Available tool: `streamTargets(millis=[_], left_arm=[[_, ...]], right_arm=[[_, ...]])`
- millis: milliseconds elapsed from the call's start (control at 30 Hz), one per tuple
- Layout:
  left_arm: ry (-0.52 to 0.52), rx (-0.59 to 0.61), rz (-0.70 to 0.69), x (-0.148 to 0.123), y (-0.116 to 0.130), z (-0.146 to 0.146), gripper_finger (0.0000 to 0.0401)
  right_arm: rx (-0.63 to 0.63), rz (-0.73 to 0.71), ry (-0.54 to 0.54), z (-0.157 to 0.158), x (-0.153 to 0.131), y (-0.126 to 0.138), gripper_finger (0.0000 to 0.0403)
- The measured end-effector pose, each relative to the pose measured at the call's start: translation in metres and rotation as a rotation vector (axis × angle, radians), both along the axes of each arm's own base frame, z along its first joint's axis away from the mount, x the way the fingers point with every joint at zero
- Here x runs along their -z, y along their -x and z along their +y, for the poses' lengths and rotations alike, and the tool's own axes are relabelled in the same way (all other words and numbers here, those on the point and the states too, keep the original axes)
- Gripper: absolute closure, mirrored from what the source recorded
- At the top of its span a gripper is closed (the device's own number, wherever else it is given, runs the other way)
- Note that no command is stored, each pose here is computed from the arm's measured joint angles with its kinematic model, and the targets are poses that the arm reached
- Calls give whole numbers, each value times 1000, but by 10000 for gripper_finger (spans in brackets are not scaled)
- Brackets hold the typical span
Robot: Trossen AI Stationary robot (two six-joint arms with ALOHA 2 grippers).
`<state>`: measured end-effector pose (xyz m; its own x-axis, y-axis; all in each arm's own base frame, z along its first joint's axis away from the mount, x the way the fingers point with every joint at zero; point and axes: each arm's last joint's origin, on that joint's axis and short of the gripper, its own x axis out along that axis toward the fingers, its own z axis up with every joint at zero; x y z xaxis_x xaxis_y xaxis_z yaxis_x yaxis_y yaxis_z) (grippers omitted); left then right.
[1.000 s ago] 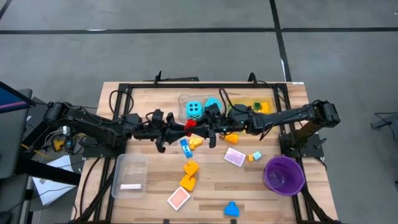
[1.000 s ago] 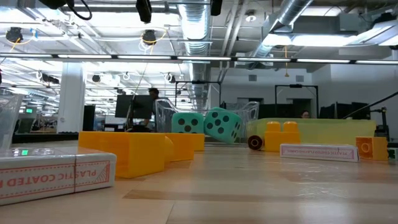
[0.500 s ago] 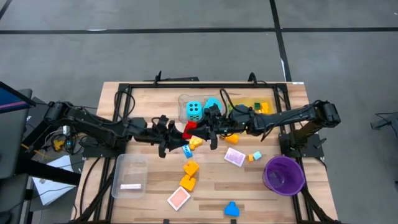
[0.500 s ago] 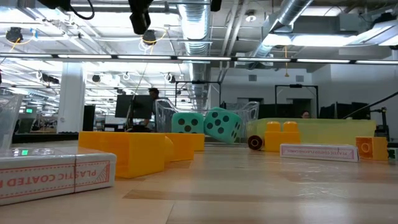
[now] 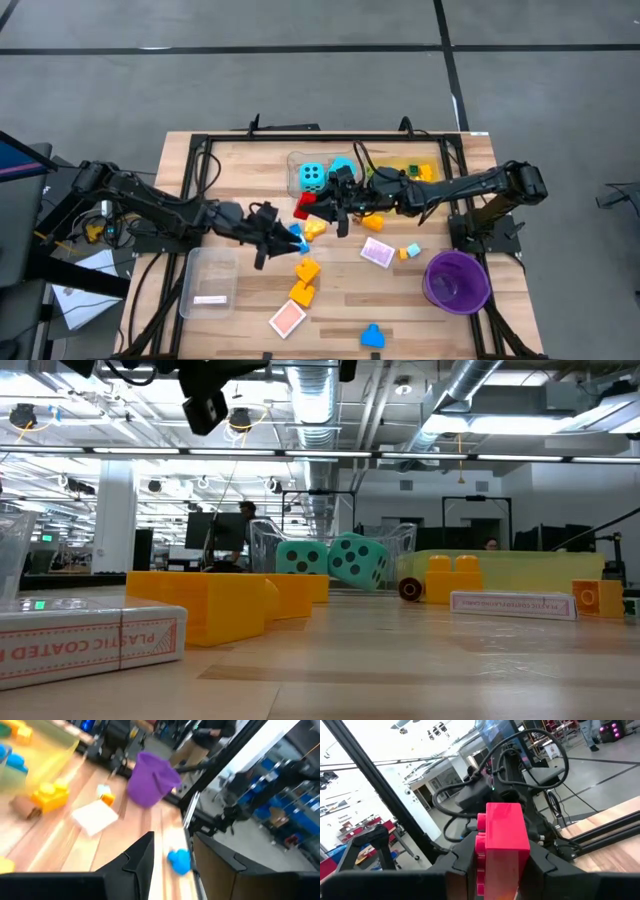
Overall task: Pick & Place Toys
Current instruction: Put the red game piece into the yellow bin
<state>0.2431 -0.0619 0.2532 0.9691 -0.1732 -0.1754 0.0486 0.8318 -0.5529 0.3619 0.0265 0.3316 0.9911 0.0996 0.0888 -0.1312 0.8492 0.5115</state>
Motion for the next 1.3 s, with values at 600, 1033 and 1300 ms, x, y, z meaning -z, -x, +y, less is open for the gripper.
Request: streamTargets(millis=[600, 1033, 1300], left_arm=[[-313, 49, -151, -28, 28, -4, 398], [-368, -177, -134, -55, 91, 23, 400], [-371, -176, -115, -53, 91, 23, 400]], right_arm=[[-61, 28, -3, 12, 3, 1, 310], [-60, 83, 1, 13, 7, 3, 310], [-16, 208, -41, 10, 18, 3, 310]])
